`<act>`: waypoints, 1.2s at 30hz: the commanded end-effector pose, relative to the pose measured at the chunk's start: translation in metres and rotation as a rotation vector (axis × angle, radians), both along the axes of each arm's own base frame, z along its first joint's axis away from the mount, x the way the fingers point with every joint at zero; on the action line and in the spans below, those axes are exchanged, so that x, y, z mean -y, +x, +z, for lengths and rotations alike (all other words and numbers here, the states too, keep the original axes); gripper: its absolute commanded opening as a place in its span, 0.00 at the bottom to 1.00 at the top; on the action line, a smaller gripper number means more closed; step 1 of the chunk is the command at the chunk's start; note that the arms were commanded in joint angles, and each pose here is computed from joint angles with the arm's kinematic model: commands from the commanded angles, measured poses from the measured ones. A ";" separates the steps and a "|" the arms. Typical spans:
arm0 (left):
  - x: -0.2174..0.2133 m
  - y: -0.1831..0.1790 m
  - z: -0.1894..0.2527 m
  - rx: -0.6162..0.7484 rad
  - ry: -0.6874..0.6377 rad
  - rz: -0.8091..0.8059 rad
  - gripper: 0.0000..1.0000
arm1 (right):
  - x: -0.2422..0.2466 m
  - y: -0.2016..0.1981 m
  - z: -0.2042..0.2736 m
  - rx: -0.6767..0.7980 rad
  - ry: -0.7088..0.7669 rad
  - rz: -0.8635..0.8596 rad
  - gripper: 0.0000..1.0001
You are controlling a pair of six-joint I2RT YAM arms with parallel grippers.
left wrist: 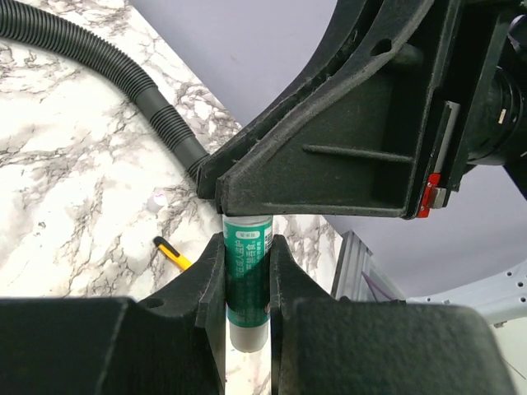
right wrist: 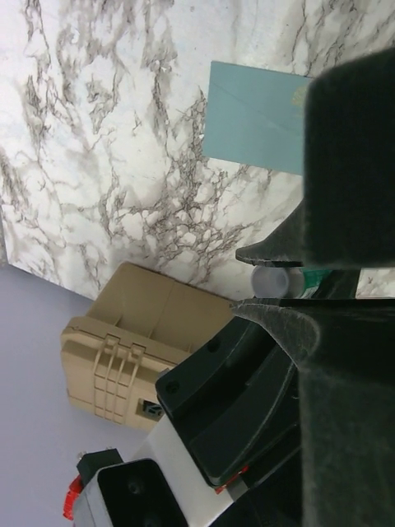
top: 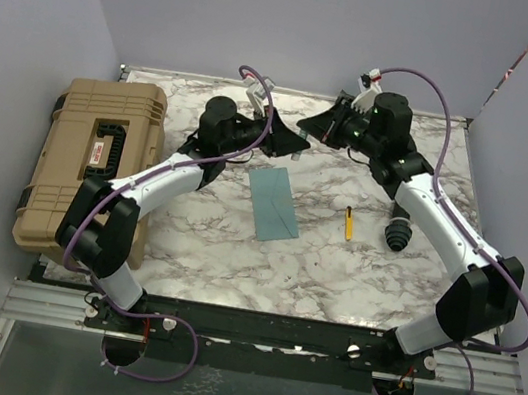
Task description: Place the letter into the envelope and seal it
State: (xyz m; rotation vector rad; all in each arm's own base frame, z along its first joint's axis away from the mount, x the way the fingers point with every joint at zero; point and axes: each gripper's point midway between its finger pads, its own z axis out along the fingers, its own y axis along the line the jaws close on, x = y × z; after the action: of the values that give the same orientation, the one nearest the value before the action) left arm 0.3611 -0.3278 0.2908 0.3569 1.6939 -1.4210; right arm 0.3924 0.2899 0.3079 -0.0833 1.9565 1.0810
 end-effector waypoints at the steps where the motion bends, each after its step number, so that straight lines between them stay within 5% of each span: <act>1: -0.002 -0.007 0.024 0.019 -0.029 -0.026 0.00 | -0.010 -0.019 0.017 0.082 0.031 0.184 0.00; 9: 0.003 -0.068 0.065 0.061 -0.064 -0.325 0.00 | -0.002 -0.097 0.078 0.420 0.188 0.701 0.00; 15: 0.000 -0.106 0.088 0.199 -0.084 -0.455 0.00 | 0.003 -0.137 0.090 0.474 0.240 0.957 0.00; 17: 0.000 -0.102 0.091 0.206 -0.090 -0.431 0.00 | -0.001 -0.119 0.096 0.464 0.230 0.862 0.07; 19: 0.001 -0.094 0.090 0.191 -0.097 -0.394 0.00 | -0.005 -0.081 0.093 0.404 0.160 0.638 0.44; 20: 0.002 -0.088 0.088 0.180 -0.101 -0.363 0.00 | -0.003 -0.060 0.089 0.355 0.118 0.499 0.55; 23: 0.002 -0.061 0.081 0.138 -0.107 -0.216 0.00 | 0.015 -0.021 0.078 0.222 0.066 0.205 0.70; 30: 0.007 -0.029 0.080 0.039 -0.141 -0.053 0.00 | 0.024 -0.023 0.070 0.058 0.142 0.009 0.72; 36: 0.007 -0.020 0.063 0.001 -0.093 0.001 0.00 | 0.018 -0.025 0.063 0.030 0.118 0.029 0.66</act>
State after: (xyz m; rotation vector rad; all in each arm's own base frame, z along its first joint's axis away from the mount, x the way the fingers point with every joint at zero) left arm 0.3270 -0.3354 0.3597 0.3792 1.5894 -1.5565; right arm 0.3668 0.2740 0.3808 -0.1325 1.8022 1.2418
